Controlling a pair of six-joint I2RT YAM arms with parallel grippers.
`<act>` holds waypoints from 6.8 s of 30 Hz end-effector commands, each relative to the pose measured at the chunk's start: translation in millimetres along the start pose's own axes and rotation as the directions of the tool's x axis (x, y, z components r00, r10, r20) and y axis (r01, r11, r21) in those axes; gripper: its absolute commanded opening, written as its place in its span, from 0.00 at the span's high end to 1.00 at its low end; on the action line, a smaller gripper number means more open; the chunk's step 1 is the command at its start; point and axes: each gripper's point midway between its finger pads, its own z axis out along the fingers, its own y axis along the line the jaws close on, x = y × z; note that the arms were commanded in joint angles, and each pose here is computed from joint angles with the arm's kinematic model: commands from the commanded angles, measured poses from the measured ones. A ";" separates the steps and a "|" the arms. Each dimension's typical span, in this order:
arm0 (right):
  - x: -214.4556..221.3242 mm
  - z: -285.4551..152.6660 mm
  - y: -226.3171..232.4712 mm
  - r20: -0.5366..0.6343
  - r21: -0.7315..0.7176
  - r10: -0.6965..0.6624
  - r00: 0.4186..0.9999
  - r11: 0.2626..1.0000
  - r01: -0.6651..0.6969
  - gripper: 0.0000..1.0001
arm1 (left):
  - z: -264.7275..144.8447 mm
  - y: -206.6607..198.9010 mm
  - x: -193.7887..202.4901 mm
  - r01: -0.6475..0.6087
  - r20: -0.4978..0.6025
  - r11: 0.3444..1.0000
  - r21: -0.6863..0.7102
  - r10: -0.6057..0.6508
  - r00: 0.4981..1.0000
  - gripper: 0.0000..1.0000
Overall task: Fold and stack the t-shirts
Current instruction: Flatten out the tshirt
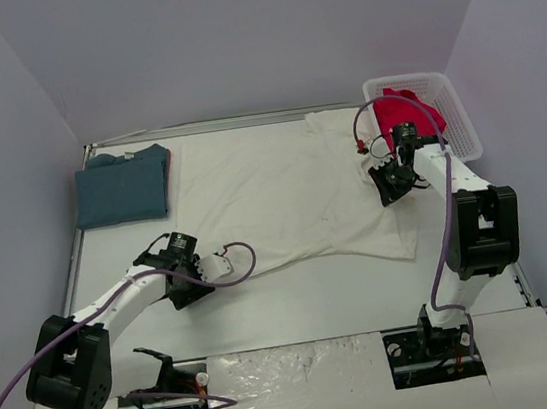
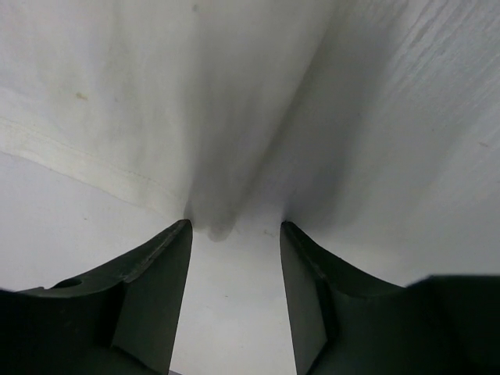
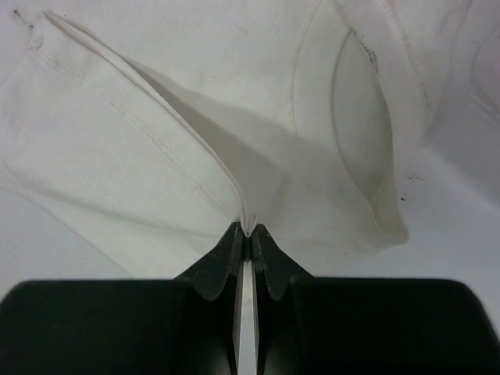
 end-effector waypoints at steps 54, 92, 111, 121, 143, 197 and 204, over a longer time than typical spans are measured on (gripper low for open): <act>-55.8 -263.4 58.5 0.533 0.221 -0.173 0.828 0.973 0.061 1.00 | -297.3 106.6 -57.9 0.423 0.587 0.835 -0.351 -0.155 0.794 0.98; -264.3 -382.6 -17.6 0.808 0.392 -0.249 0.534 0.904 -0.173 1.00 | -407.1 277.2 -186.5 0.631 0.875 0.748 -0.207 -0.147 0.461 0.98; -16.1 -309.1 122.8 0.621 0.197 -0.229 0.749 0.971 0.133 1.00 | -237.3 28.6 -58.4 0.201 0.605 0.970 -0.133 -0.082 0.792 0.98; 32.1 -271.3 155.0 0.467 0.048 -0.319 0.825 0.941 0.336 0.30 | -242.2 -52.6 -49.6 -0.119 0.579 0.984 0.133 0.020 0.815 0.66; -91.8 14.0 18.5 -0.005 0.052 -0.108 0.994 0.993 0.108 1.00 | -52.3 140.2 -121.5 0.453 0.422 0.867 0.207 -0.497 0.758 0.98; -220.7 140.4 -79.1 0.102 0.383 -0.103 0.989 0.922 0.056 1.00 | 61.2 334.1 -171.3 0.573 0.276 0.804 -0.161 -0.521 0.808 0.98; -259.0 36.2 -42.9 0.244 0.398 -0.156 0.957 0.916 0.048 0.91 | -54.7 328.4 -174.6 0.529 0.381 0.802 -0.276 -0.413 0.827 0.88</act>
